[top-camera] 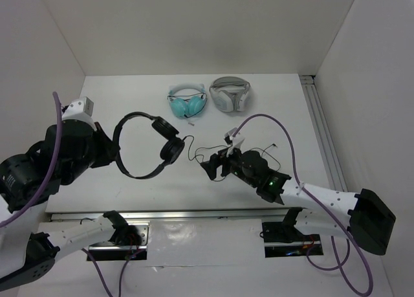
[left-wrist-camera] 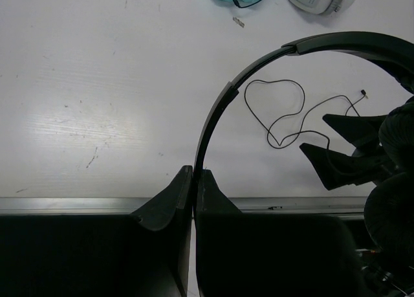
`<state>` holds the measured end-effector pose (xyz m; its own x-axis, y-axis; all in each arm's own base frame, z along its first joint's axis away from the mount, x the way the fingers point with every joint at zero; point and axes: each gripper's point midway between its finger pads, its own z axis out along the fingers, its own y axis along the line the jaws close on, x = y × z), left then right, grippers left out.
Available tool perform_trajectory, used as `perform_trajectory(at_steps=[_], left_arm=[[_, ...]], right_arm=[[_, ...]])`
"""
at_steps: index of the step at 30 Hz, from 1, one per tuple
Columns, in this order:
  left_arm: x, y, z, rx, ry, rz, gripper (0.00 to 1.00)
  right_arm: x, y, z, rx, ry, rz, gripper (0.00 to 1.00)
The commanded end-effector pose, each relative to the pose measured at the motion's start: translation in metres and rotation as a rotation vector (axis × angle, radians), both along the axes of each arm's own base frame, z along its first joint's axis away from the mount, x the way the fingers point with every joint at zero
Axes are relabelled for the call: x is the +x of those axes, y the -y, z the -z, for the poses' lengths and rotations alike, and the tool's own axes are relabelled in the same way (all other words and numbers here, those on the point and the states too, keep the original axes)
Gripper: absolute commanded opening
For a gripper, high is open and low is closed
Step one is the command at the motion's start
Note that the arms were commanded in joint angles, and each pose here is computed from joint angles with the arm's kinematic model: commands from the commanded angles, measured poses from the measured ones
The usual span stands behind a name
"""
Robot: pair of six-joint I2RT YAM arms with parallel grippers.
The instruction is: Wrap the headphones
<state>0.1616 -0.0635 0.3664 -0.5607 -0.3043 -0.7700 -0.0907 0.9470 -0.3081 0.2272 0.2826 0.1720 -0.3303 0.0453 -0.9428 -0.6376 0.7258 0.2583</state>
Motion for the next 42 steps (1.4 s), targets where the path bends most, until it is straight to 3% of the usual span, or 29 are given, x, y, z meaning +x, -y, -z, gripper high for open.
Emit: perform_trajectory(at_steps=[1, 2, 13, 16, 18, 20, 29, 30, 38, 42], left_arm=[[-0.001, 0.009, -0.018, -0.091, 0.055, 0.027, 0.0], [-0.001, 0.009, -0.018, -0.091, 0.055, 0.027, 0.0], [-0.006, 0.014, -0.023, -0.146, 0.077, 0.052, 0.0], [-0.006, 0.014, -0.019, -0.151, 0.072, 0.048, 0.0], [-0.004, 0.016, -0.018, -0.151, 0.072, 0.048, 0.0], [-0.006, 0.014, -0.019, -0.164, 0.078, 0.043, 0.0], [-0.006, 0.003, -0.019, -0.176, 0.086, -0.033, 0.0], [-0.005, 0.002, -0.015, -0.164, 0.079, -0.041, 0.0], [0.001, -0.008, 0.006, -0.226, 0.041, -0.217, 0.0], [0.009, 0.0, 0.017, -0.275, -0.006, -0.281, 0.0]], right_arm=[[0.005, -0.015, -0.018, 0.076, 0.065, -0.045, 0.91], [0.0, -0.02, -0.017, 0.08, 0.06, -0.083, 0.86], [-0.001, -0.027, -0.004, 0.119, 0.046, -0.11, 0.83], [0.005, -0.034, 0.015, 0.089, 0.02, -0.109, 0.75], [0.008, -0.037, 0.027, 0.073, 0.006, -0.109, 0.65], [0.007, -0.04, 0.036, 0.059, -0.009, -0.119, 0.62], [0.001, -0.034, 0.053, 0.053, -0.028, -0.124, 0.04], [0.0, -0.031, 0.055, 0.048, -0.03, -0.115, 0.02], [-0.005, -0.028, 0.045, -0.001, -0.009, -0.009, 0.0], [0.01, -0.03, 0.032, -0.074, 0.004, 0.183, 0.0]])
